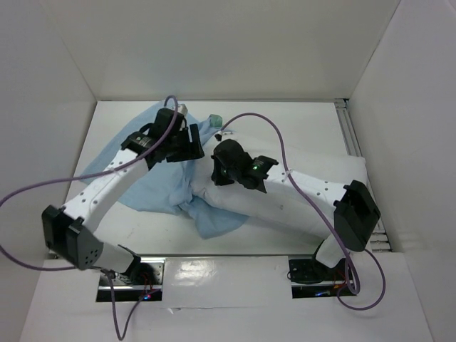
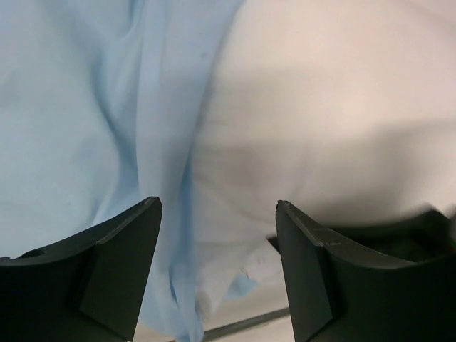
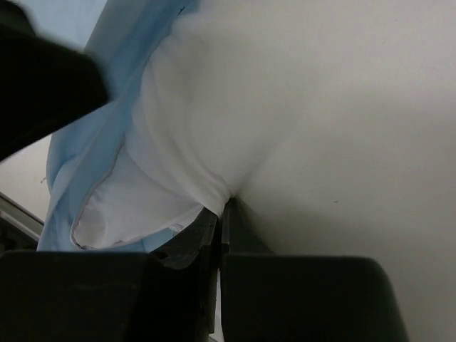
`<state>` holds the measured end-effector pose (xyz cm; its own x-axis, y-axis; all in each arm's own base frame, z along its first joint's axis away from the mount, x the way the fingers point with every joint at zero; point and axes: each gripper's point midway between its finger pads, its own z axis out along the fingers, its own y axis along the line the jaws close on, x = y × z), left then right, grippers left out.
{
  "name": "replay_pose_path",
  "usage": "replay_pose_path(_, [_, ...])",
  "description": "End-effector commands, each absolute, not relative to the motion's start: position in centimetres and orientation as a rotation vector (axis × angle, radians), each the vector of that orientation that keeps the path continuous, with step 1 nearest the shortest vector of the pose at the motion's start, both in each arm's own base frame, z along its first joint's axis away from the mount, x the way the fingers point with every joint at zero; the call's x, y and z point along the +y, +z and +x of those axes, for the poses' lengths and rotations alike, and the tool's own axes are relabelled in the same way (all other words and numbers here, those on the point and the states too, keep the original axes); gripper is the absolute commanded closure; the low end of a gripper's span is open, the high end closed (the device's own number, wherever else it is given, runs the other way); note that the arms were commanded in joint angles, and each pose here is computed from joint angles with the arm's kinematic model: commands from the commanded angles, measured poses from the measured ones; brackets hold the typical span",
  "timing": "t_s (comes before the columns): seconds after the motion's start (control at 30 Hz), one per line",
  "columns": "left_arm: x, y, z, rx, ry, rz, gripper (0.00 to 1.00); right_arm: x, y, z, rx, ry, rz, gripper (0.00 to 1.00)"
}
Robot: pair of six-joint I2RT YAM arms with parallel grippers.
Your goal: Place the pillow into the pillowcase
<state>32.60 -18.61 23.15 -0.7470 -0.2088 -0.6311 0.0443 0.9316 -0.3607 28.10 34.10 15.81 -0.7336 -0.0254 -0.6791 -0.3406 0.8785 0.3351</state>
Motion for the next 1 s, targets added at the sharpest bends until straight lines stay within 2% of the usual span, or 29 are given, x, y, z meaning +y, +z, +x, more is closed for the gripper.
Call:
replay_pose_path(0.0, [-18.4,22.1,35.3,2.385,-0.366,-0.137,0.22,33.6,17.5,28.6,2.296,0.600,-0.220,1.00])
replay_pose_path(0.13, [-18.2,19.2,36.3,2.463,-0.294,-0.140,0.23,33.5,17.9,28.7,2.285,0.598,-0.213,1.00])
replay_pose_path(0.37, [-18.0,18.1,37.2,2.489,-0.313,-0.175,0.41,33.2,17.6,28.7,2.291,0.586,-0.198,1.00])
replay_pose_path(0.47, [-18.6,17.8,37.5,2.505,-0.353,-0.132,0.72,33.2,17.6,28.7,2.291,0.586,-0.198,1.00])
replay_pose_path(0.5, [-19.0,17.9,37.8,2.505,-0.370,-0.114,1.00,33.1,17.6,28.8,2.288,0.577,-0.193,1.00])
replay_pose_path(0.6, [-20.0,19.2,37.9,2.488,-0.439,-0.051,1.00,33.0,17.7,28.9,2.287,0.564,-0.187,1.00])
replay_pose_path(0.83, [-22.8,29.5,36.1,2.312,-0.742,0.120,1.00,32.3,19.3,29.8,2.238,0.524,-0.156,1.00])
replay_pose_path(0.97, [-24.5,30.4,33.9,2.335,-0.919,0.164,1.00,33.5,18.5,30.8,2.217,0.542,-0.149,1.00])
